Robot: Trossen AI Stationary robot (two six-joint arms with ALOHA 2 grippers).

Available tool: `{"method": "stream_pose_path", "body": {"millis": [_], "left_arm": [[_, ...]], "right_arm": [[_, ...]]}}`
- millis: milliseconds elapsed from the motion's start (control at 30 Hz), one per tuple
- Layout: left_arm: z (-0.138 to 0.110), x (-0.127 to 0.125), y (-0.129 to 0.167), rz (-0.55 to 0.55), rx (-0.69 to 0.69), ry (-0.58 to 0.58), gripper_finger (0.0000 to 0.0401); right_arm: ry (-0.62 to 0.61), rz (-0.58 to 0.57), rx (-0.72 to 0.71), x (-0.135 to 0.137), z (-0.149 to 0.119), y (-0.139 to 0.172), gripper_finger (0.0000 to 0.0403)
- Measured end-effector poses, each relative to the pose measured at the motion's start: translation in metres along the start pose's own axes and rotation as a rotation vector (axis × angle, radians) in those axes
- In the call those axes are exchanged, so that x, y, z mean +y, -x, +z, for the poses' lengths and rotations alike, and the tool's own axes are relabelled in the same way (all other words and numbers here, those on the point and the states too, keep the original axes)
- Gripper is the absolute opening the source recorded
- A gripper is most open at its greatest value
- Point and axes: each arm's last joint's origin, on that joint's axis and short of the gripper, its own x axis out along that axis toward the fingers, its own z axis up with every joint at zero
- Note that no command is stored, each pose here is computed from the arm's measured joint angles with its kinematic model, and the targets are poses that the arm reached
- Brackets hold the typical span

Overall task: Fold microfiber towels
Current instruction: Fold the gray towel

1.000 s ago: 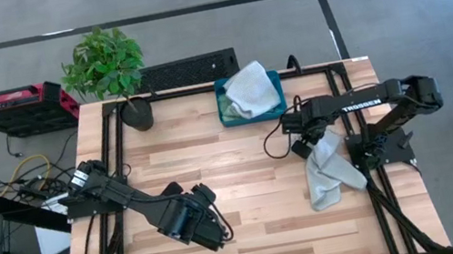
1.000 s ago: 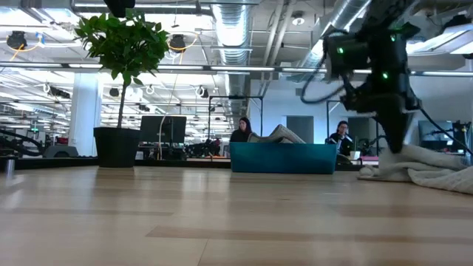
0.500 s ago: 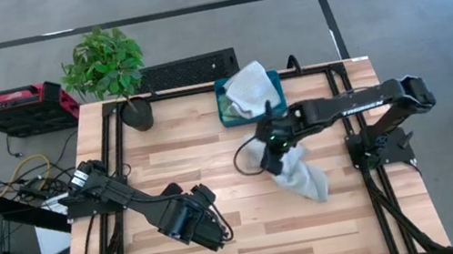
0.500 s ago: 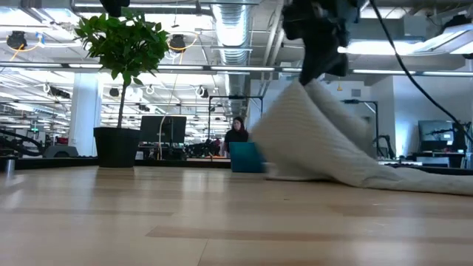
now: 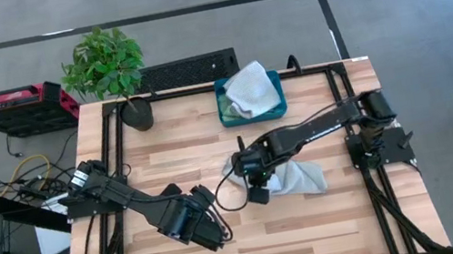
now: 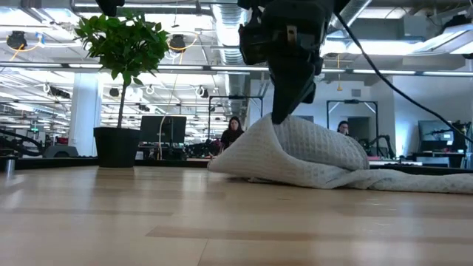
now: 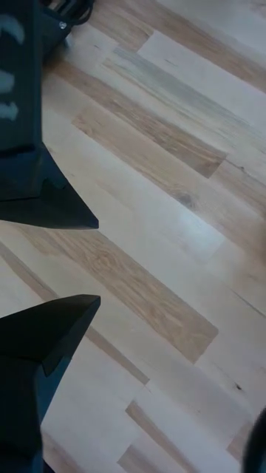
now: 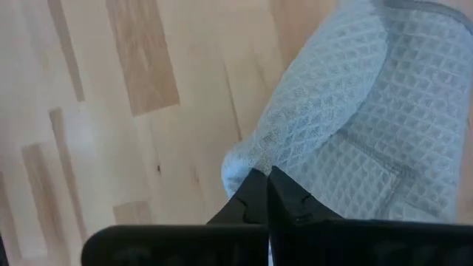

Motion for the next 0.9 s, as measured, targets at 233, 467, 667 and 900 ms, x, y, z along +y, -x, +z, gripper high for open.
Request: {"method": "stream_pose_path", "body": {"millis": [233, 467, 667, 900], "left_arm": [[0.000, 0.000, 0.000, 0.001, 0.000, -0.007, 0.0148], [0.000, 0.000, 0.000, 0.004, 0.001, -0.010, 0.0148], [0.000, 0.000, 0.000, 0.005, -0.006, -0.029, 0.0148], [0.001, 0.000, 0.000, 0.006, -0.025, -0.026, 0.0148]], "right_arm": [[-0.014, 0.014, 0.022, -0.001, 0.001, 0.005, 0.0037], [-0.070, 0.010, 0.127, -0.015, -0.002, 0.014, 0.0082], [-0.075, -0.041, 0.242, -0.030, -0.002, 0.035, 0.0129], [-0.185, -0.227, 0.353, -0.062, -0.010, 0.045, 0.0158]]}}
